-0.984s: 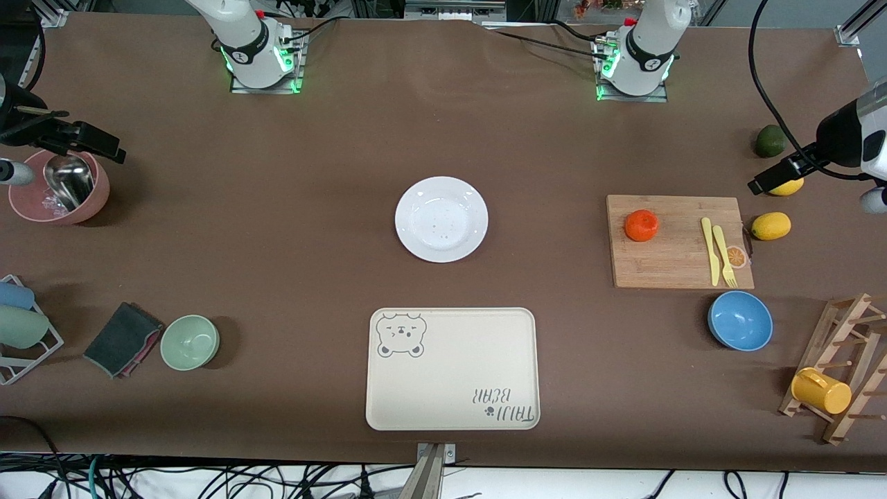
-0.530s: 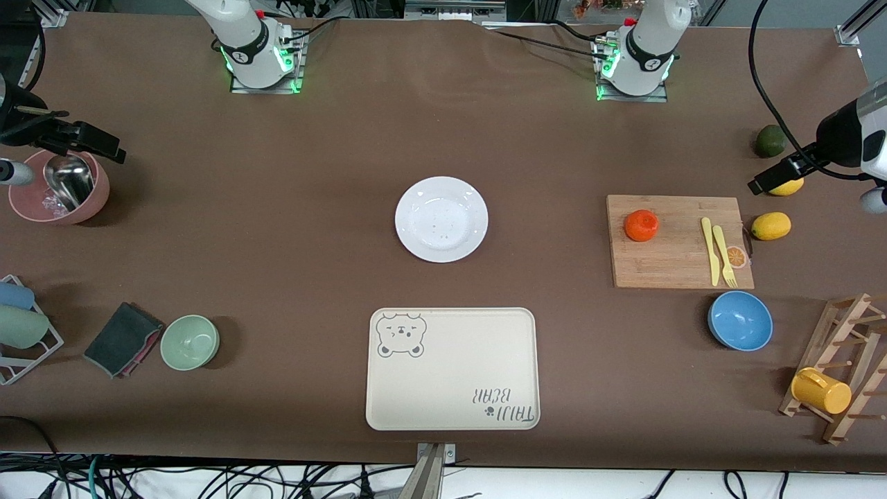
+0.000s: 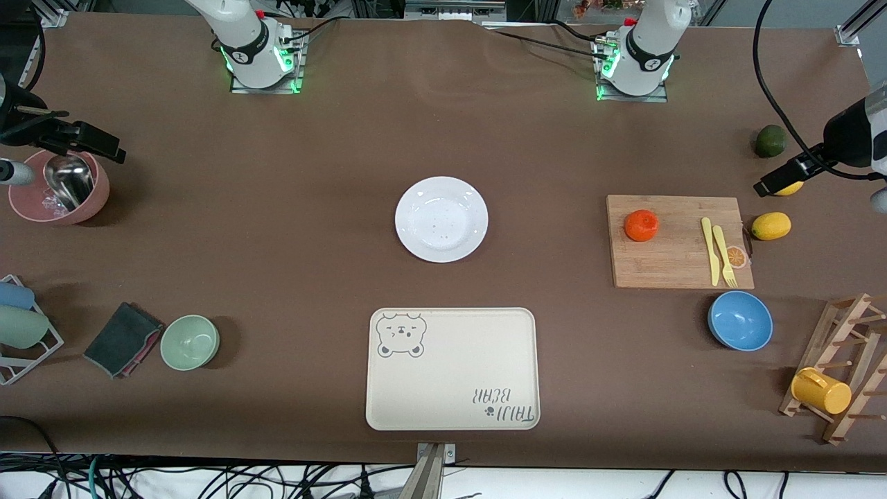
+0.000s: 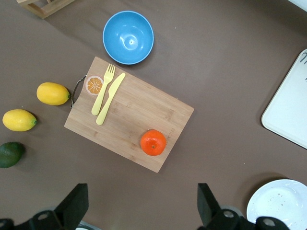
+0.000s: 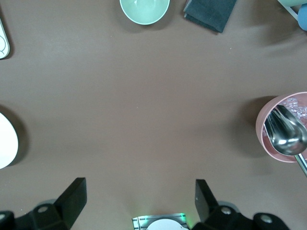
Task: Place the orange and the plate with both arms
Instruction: 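Move the left gripper down over the orange on the cutting board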
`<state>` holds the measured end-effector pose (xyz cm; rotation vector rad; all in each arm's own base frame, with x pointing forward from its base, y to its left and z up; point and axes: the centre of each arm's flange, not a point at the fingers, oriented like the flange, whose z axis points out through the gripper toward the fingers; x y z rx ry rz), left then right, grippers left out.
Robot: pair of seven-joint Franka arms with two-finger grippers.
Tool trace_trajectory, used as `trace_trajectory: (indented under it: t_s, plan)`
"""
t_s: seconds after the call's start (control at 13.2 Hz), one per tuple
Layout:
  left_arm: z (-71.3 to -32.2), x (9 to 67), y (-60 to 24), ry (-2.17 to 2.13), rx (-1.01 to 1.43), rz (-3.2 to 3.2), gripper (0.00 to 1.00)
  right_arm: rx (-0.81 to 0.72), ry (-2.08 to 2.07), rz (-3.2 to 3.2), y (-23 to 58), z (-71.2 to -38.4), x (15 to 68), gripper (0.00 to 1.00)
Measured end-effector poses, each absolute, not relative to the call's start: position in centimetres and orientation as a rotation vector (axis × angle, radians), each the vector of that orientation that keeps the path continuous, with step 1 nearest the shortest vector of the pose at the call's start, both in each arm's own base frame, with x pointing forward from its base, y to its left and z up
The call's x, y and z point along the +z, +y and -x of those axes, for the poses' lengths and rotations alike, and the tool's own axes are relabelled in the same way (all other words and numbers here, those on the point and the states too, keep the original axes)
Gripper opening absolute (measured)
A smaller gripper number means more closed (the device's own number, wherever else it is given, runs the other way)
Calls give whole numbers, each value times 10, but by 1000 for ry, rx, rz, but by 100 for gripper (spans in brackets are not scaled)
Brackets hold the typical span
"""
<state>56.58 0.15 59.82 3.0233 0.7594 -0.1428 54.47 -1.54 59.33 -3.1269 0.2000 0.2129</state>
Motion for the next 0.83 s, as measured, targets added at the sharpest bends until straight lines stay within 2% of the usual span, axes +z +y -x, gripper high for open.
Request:
trace_trajectory:
  t_s: [0.23, 0.45, 0.61, 0.83]
  plan:
    - [-579, 570, -3, 753, -204, -3035, 100, 213, 200, 3127, -15, -545, 593, 100]
    - [-605, 513, -16, 732, -178, -3040, 100, 214, 200, 3127, -15, -545, 593, 100]
    - [-605, 469, -29, 707, -230, -3054, 100, 214, 200, 3127, -16, -545, 593, 100]
    - [-600, 451, -45, 668, -276, -3070, 100, 214, 201, 3127, -16, -545, 593, 100]
